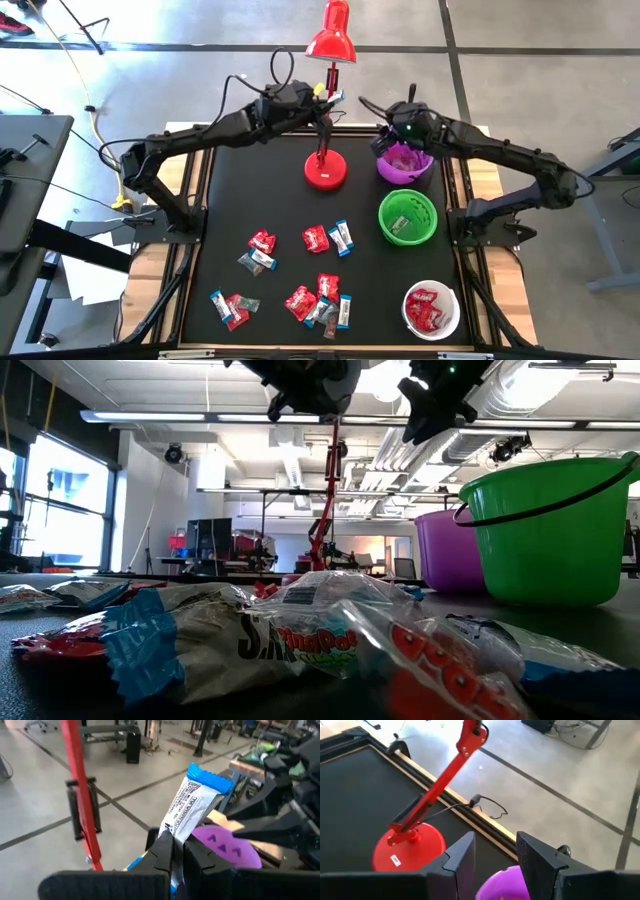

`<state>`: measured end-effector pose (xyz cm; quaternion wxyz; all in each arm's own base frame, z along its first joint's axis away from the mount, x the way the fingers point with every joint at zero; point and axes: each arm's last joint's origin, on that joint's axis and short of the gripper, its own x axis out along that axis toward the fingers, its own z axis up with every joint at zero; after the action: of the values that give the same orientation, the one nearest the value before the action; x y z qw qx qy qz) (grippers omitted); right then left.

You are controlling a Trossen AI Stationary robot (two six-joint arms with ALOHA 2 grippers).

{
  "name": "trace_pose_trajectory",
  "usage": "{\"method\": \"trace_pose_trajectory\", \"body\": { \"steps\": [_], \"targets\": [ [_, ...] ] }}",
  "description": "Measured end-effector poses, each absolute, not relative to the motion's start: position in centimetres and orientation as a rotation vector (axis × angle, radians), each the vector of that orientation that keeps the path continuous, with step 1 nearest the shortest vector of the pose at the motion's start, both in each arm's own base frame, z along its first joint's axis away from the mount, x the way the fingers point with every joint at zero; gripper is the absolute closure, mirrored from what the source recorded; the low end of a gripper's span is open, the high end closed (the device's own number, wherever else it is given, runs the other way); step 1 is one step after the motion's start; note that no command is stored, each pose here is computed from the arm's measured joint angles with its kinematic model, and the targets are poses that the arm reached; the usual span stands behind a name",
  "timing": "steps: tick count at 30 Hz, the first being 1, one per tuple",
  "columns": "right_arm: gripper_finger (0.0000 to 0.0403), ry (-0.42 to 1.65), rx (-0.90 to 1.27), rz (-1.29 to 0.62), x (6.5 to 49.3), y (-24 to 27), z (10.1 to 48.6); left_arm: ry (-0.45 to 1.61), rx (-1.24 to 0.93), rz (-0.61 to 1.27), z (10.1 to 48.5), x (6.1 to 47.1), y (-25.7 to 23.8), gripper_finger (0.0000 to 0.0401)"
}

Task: Organize candy in baskets
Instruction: Put the white chocolate bar into the green bucket

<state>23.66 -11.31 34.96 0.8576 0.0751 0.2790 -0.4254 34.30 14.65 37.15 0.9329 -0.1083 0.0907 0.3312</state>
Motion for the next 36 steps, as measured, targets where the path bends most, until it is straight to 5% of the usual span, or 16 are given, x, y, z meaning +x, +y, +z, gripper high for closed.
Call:
{"method": "trace_pose_trajectory", "body": {
  "steps": [24, 36],
  "targets": [
    [0.0265, 0.158, 0.268, -0.463, 26.3, -10.1, 38.6, 0.155, -0.244, 0.536, 37.6, 35.9, 9.7, 0.0396],
    [0.0265, 0.124, 0.258, -0.46, 27.1, -7.7, 38.9, 0.155, -0.203, 0.499, 38.3, 35.7, 8.1, 0.0396]
  ]
}}
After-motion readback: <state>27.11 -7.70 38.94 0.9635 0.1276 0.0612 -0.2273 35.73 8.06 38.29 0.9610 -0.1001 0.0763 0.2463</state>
